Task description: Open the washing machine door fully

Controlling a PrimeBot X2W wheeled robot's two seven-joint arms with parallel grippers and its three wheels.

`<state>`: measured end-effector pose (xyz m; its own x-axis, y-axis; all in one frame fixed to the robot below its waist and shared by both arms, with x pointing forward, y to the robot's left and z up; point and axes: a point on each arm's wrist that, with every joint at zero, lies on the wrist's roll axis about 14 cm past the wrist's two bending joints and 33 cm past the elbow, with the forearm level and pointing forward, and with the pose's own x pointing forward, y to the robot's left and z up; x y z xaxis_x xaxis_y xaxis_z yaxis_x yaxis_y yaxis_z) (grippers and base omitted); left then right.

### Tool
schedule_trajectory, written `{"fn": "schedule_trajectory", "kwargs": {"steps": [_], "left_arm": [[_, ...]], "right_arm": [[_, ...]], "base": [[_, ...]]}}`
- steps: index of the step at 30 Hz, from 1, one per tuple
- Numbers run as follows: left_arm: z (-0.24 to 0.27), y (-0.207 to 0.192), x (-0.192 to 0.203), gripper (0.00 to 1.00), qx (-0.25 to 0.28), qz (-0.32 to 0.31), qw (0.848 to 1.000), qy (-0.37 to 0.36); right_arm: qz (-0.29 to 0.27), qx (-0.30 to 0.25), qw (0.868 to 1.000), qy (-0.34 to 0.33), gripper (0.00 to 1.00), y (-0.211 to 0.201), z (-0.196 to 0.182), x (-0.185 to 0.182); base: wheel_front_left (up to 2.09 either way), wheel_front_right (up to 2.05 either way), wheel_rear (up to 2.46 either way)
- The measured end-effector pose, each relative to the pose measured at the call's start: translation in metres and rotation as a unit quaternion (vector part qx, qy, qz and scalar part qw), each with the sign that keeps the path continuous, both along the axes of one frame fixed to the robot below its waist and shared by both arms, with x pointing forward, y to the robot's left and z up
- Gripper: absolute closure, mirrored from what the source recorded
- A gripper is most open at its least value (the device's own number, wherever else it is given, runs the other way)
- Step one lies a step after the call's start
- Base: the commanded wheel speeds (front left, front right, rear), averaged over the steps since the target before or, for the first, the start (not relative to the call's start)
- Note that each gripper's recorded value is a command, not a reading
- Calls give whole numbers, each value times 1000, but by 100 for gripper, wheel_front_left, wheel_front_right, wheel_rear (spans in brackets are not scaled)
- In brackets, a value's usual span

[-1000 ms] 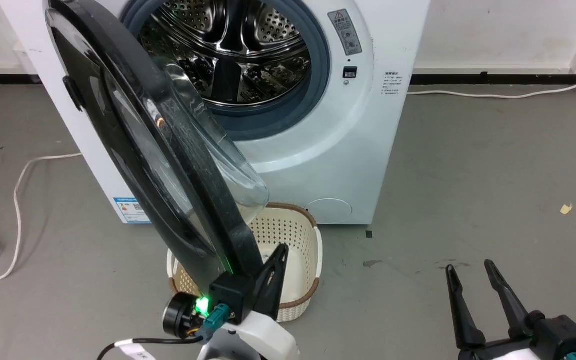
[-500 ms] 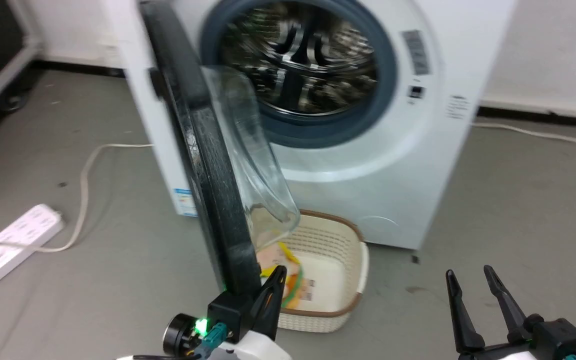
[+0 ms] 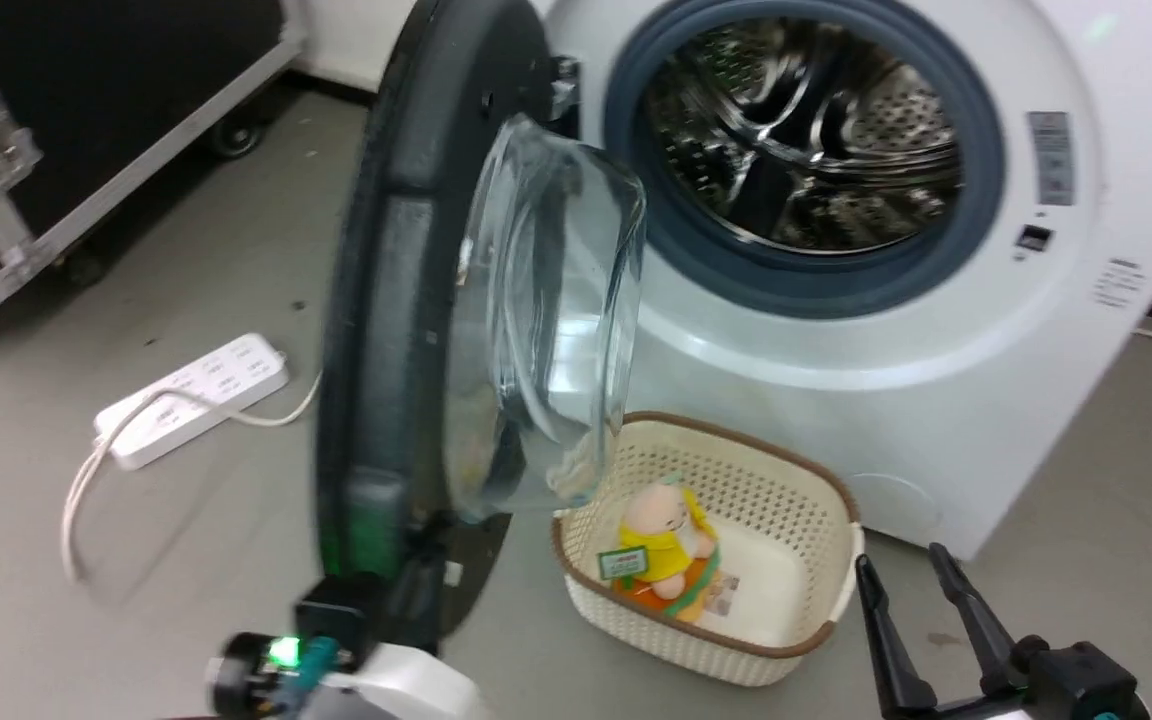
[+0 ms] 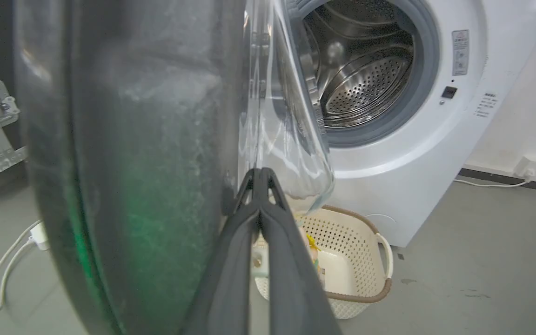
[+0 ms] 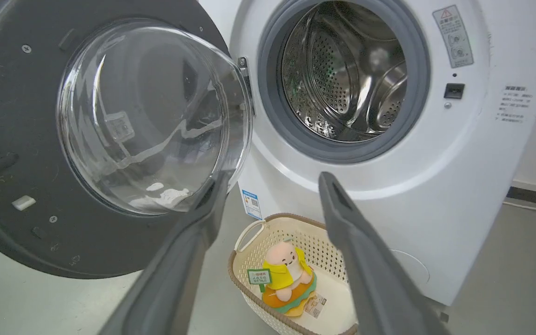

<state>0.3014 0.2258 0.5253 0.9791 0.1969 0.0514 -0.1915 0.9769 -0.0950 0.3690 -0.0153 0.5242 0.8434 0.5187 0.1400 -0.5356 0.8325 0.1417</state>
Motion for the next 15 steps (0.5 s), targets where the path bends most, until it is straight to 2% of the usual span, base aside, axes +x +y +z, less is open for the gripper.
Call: {"fn": "schedule_trajectory", "kwargs": {"steps": [8,15], "left_arm": [[-4,71,4,100,30,79,996,28],[-3,139,18,100,78,132,987,57]], "right_arm": [[26,-16,999,35,0,12,-25,12],[33,-33,998,52,0,12,-42,36]], "base": [[0,0,0],[0,0,0]]}}
